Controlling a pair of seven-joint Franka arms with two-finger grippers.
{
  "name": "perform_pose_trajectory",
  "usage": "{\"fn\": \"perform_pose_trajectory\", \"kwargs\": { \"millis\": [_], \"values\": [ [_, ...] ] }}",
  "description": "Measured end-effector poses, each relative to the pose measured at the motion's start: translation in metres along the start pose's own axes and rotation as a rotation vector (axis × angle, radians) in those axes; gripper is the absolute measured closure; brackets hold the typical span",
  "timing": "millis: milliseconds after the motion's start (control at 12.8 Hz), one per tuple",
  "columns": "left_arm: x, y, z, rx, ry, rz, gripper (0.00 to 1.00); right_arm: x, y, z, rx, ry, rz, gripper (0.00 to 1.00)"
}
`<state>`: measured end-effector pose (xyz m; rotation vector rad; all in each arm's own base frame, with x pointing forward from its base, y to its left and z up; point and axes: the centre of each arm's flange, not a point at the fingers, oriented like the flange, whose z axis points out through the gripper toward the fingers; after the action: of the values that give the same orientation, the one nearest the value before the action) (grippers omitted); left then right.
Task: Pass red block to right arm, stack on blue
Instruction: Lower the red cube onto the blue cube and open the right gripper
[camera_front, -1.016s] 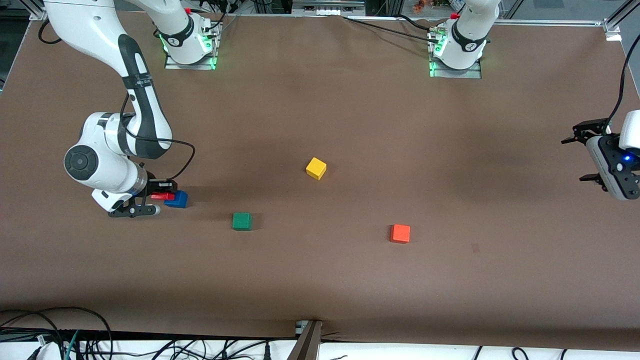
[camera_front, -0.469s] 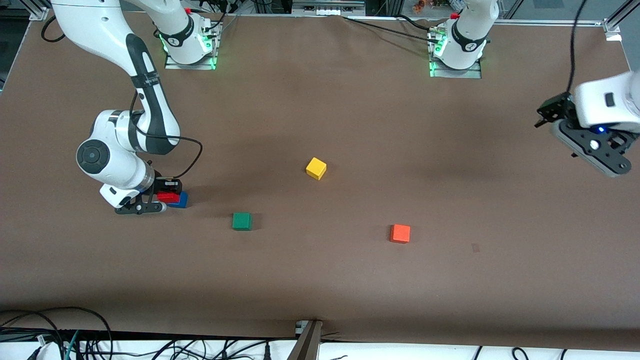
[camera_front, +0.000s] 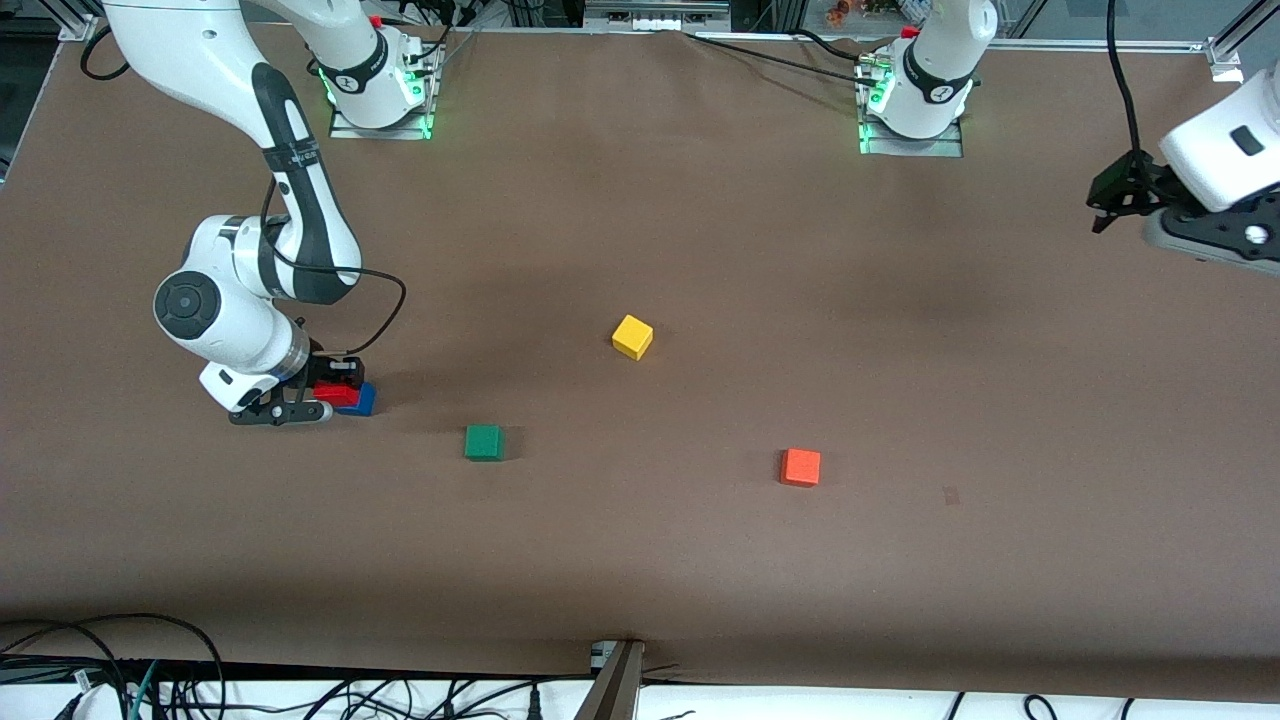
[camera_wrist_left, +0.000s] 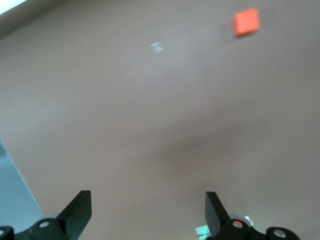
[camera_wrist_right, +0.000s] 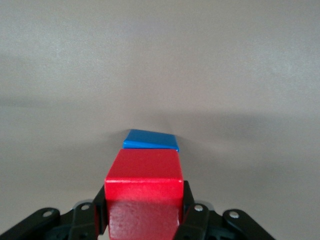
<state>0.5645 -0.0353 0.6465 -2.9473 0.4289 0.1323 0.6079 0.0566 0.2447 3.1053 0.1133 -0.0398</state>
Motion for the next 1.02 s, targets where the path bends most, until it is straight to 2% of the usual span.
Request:
{"fn": "perform_pose_trajectory", "kwargs": {
  "millis": [156, 312, 469, 625, 1016],
  "values": [
    [-0.005, -0.01, 0.005, -0.014, 0.037, -0.067, 0.0, 0.0, 0.0, 0.0, 0.0, 0.004, 0.001, 0.44],
    [-0.01, -0.02, 0.007, -0.125, 0.082, -0.112, 0.0, 0.005, 0.006, -0.007, -0.005, 0.026, 0.009, 0.41],
    [-0.013, -0.031, 0.013, -0.197, 0.093, -0.147, 0.0, 0.017, 0.017, -0.028, -0.007, 0.039, 0.024, 0.22],
    [-0.015, -0.043, 0.021, -0.211, 0.088, -0.189, 0.0, 0.031, 0.021, -0.064, 0.005, 0.008, 0.028, 0.02],
    [-0.013, -0.038, 0.023, -0.21, 0.081, -0.205, 0.0, 0.048, 0.013, -0.157, 0.036, -0.035, 0.005, 0.0]
  ]
}}
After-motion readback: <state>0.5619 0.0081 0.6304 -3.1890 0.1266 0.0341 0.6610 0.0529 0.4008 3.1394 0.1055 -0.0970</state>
